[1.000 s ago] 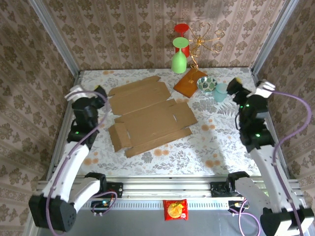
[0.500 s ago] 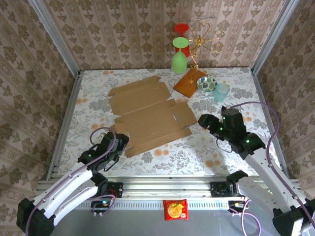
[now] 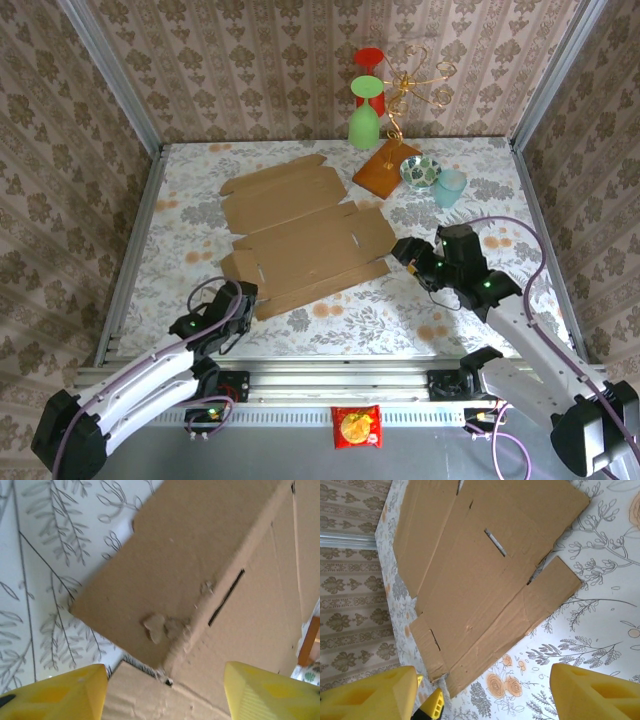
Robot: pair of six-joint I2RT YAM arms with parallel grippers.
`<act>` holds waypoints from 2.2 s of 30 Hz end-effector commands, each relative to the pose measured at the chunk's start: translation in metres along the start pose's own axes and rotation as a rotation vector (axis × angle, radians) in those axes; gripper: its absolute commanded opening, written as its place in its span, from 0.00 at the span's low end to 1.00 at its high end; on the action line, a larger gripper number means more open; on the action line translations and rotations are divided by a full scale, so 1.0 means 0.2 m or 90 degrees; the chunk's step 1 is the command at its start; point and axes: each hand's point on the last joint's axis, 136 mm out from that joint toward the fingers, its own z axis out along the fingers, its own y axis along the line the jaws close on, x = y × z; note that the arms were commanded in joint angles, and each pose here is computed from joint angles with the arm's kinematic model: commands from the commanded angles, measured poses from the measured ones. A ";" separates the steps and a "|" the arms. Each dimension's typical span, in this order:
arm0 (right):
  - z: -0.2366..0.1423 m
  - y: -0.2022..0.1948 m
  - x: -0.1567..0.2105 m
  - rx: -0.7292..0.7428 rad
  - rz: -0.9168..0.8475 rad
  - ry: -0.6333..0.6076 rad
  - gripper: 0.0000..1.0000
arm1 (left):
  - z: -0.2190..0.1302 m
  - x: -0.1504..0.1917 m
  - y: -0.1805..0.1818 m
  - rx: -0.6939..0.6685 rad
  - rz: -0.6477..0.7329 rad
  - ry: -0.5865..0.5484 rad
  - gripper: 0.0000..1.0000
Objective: Fold the paper box
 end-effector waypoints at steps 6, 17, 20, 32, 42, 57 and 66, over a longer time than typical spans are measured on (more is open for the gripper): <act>0.08 -0.03 0.06 -0.026 0.052 0.035 0.74 | 0.11 -0.09 -0.08 0.103 -0.045 -0.056 0.46; 0.18 -0.09 0.14 -0.062 0.157 0.065 0.79 | 0.08 -0.02 -0.28 0.152 -0.002 -0.019 0.00; 0.22 -0.05 0.19 -0.070 0.177 0.072 0.80 | 0.00 -0.01 -0.37 0.167 0.000 -0.011 0.00; 0.53 0.33 0.33 -0.141 0.195 0.084 0.71 | -0.10 0.03 -0.43 0.186 -0.020 0.037 0.00; 0.70 0.27 0.40 -0.102 0.230 0.072 0.51 | -0.12 0.02 -0.45 0.186 -0.029 0.056 0.00; 0.46 0.56 0.16 -0.118 0.135 -0.076 0.00 | -0.35 -0.23 -0.59 0.128 0.095 0.003 0.43; -0.04 0.96 0.01 -0.110 0.175 -0.189 0.00 | -0.53 -0.56 -0.90 0.086 0.215 -0.086 0.50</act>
